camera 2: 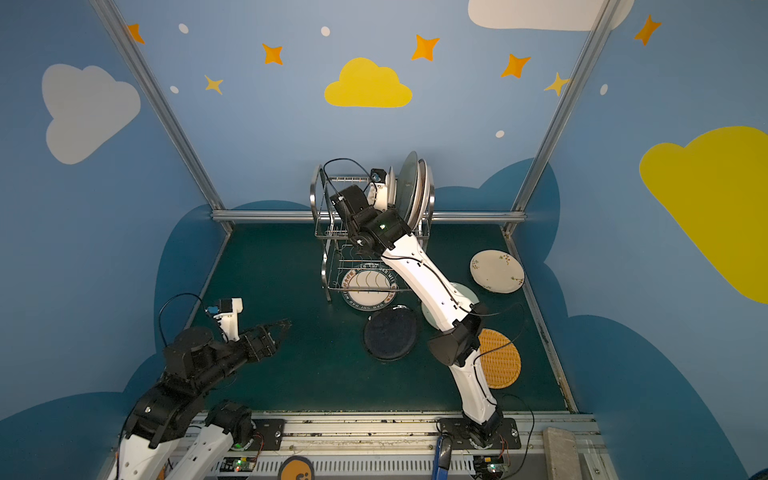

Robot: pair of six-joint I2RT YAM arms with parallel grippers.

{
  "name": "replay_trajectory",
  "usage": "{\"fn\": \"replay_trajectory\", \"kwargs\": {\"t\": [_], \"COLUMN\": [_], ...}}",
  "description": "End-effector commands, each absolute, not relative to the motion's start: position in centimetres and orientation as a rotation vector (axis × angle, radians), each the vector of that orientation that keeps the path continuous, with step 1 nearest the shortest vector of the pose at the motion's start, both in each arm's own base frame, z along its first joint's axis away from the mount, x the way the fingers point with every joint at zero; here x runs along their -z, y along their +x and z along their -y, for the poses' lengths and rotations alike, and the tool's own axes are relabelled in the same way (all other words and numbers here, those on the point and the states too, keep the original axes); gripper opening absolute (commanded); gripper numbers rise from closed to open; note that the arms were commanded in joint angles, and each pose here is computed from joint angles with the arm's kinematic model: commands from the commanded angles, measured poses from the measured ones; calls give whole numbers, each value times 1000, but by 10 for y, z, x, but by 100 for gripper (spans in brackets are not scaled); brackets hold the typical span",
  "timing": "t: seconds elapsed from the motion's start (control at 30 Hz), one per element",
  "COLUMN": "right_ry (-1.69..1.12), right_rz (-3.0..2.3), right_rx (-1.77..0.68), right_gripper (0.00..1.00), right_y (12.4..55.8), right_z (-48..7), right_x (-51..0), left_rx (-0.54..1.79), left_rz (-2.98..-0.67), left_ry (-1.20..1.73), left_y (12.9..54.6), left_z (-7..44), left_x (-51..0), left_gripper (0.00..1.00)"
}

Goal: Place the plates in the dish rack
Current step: 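Lower the sunburst plate into the top-tier slot beside the pale green plate, then open the right gripper and pull it down toward the pale green flower plate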

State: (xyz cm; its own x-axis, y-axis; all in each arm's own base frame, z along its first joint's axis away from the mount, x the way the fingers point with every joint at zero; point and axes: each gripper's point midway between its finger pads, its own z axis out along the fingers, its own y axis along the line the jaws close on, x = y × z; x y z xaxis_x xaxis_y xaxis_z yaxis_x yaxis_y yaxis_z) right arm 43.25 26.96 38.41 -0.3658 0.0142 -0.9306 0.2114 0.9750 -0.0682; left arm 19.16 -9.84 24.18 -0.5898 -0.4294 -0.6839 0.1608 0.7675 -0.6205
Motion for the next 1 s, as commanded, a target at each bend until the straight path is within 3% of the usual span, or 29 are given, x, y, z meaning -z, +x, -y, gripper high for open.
{"fn": "replay_trajectory", "kwargs": {"t": [0.0,0.27,0.6,0.97], "right_ry": [192,181,155,101], "right_rz": [-1897,-1881,-1878,-1826], "right_rx": [144,126,88,-18], "right_gripper": [32,48,55,76], "right_y": [422,419,413,384], "right_z": [-258,-255,-257,-256], "right_x": [-416,-428,-437,-470], "left_rx": [822,821,822,821], "left_rz": [-2036,-2033,-2034,-2038], "left_ry": [-182,-185,-186,-189], "left_y": [193,194,194,194], "left_z": [100,99,99,98], "left_x": [-245,-245,-245,-244], "left_gripper": [100,100,100,100]}}
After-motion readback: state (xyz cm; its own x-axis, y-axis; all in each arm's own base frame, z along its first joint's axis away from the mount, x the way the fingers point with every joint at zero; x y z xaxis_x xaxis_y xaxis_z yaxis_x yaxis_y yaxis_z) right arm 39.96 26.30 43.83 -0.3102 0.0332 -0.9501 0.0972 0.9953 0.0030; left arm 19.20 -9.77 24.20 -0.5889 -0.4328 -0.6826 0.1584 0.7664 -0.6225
